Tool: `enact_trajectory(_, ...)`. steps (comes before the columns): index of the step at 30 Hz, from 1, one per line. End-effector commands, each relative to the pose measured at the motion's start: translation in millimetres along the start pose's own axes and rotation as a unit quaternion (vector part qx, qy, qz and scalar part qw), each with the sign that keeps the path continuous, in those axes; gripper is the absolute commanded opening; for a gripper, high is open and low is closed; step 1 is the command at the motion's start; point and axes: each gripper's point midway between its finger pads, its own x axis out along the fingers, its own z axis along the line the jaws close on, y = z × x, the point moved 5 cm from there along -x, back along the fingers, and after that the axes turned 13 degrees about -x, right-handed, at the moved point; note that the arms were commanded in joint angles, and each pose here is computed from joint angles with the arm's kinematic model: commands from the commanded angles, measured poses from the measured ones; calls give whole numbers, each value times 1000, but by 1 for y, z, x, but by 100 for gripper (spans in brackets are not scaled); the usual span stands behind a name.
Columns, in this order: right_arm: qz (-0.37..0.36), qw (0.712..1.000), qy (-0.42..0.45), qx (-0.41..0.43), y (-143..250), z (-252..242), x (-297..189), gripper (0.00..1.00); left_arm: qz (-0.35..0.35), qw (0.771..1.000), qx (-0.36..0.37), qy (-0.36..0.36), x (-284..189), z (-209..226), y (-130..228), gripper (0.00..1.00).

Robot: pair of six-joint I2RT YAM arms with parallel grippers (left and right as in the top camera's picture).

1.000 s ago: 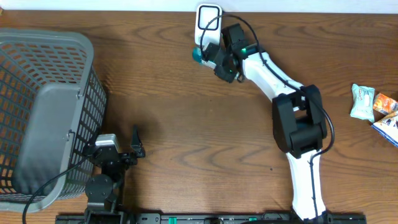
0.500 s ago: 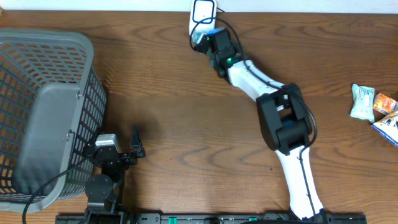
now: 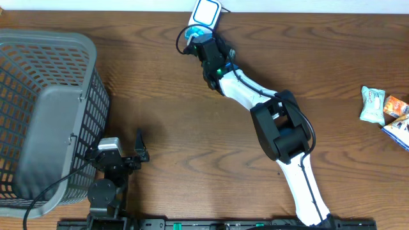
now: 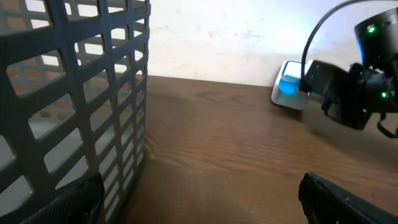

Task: Scan the item barcode
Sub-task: 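Carry the bottle up to the white scanner and hold it there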

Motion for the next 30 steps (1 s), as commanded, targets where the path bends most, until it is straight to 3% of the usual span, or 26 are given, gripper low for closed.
enact_trajectory(1,-28,995,82,48,-15,-70,-28,1,22,1000,-1,-19,2,8,14,100)
enact_trajectory(11,-143,978,134,66,-24,-105,-20,1,22,1000,-1,-19,2,8,14,100)
enact_trajectory(24,-176,974,132,50,-26,-109,-6,1,22,1000,-1,-19,2,8,14,100)
enact_trajectory(30,-166,973,147,-60,-31,-92,2,1,22,1000,-1,-19,2,8,14,100)
